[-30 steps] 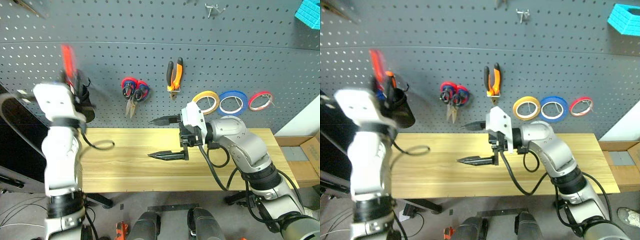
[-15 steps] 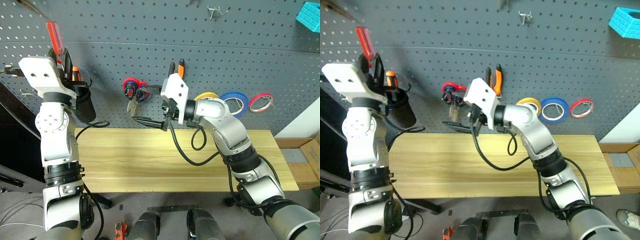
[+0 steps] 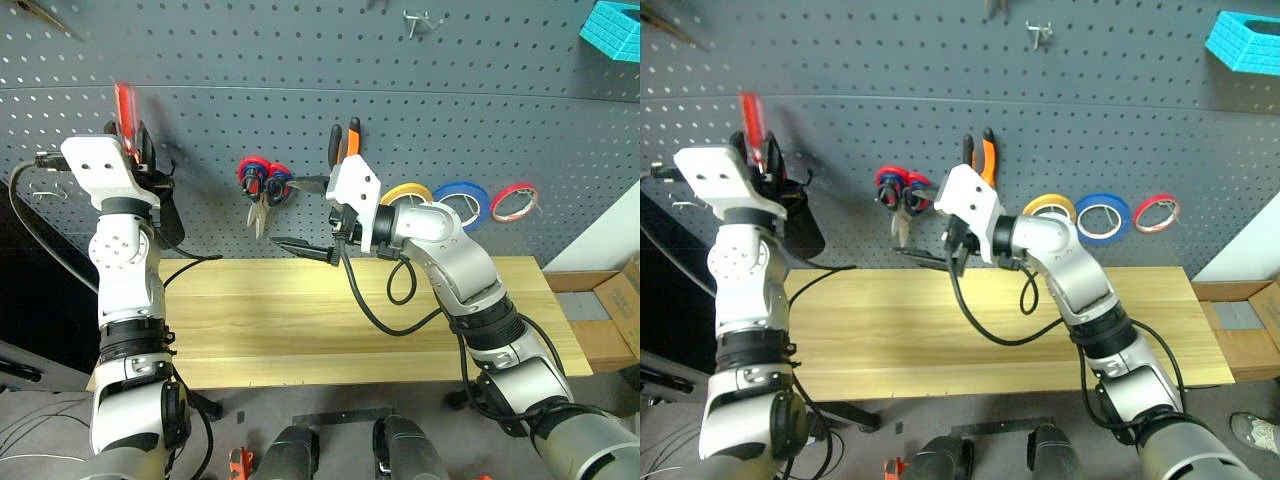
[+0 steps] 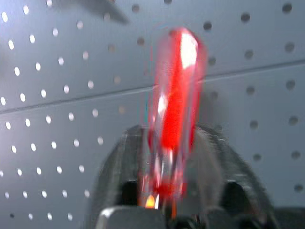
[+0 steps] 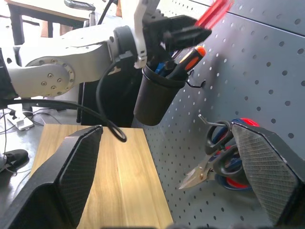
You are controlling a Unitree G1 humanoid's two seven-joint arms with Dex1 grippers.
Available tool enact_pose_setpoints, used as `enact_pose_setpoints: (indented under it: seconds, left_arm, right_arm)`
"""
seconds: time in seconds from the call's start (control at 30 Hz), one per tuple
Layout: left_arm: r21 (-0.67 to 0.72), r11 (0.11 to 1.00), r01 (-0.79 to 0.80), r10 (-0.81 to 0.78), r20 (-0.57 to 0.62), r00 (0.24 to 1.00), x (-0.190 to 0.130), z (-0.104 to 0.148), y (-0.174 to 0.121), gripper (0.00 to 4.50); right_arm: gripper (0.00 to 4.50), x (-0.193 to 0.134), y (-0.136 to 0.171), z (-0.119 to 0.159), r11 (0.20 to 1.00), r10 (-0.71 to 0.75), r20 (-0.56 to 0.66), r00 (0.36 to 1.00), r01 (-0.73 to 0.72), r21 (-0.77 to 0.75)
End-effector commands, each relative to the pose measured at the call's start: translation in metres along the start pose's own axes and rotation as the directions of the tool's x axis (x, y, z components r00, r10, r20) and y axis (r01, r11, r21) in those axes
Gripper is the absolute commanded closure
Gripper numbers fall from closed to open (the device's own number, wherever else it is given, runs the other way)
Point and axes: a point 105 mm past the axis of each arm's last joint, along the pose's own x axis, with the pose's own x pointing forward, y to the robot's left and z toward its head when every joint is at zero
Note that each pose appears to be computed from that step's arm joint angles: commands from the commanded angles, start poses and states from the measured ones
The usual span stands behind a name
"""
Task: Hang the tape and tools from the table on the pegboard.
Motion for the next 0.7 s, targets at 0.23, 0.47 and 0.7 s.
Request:
enact_pose_setpoints:
  seconds: [0.23,0.47,0.7]
  left_arm:
    - [-0.017,0.995,0.095,-0.093,0.099,0.991,-0.01,0.031,-0.004,0.07]
    - [-0.413,0.841,0.349,-0.393,-0.024,0.919,-0.077,0.011,-0.025,0.07]
    - [-0.449,0.787,0.424,-0.575,-0.285,0.766,-0.147,-0.045,-0.049,0.07]
  right_arm:
    - [0.0,-0.012,0.011,0.012,0.997,0.078,0.058,0.995,-0.078,0.001]
    - [0.0,-0.046,0.018,0.004,0.988,0.125,0.074,0.989,-0.131,0.086]
    - [0.0,-0.075,0.008,-0.06,0.927,-0.134,-0.033,0.99,0.137,0.35]
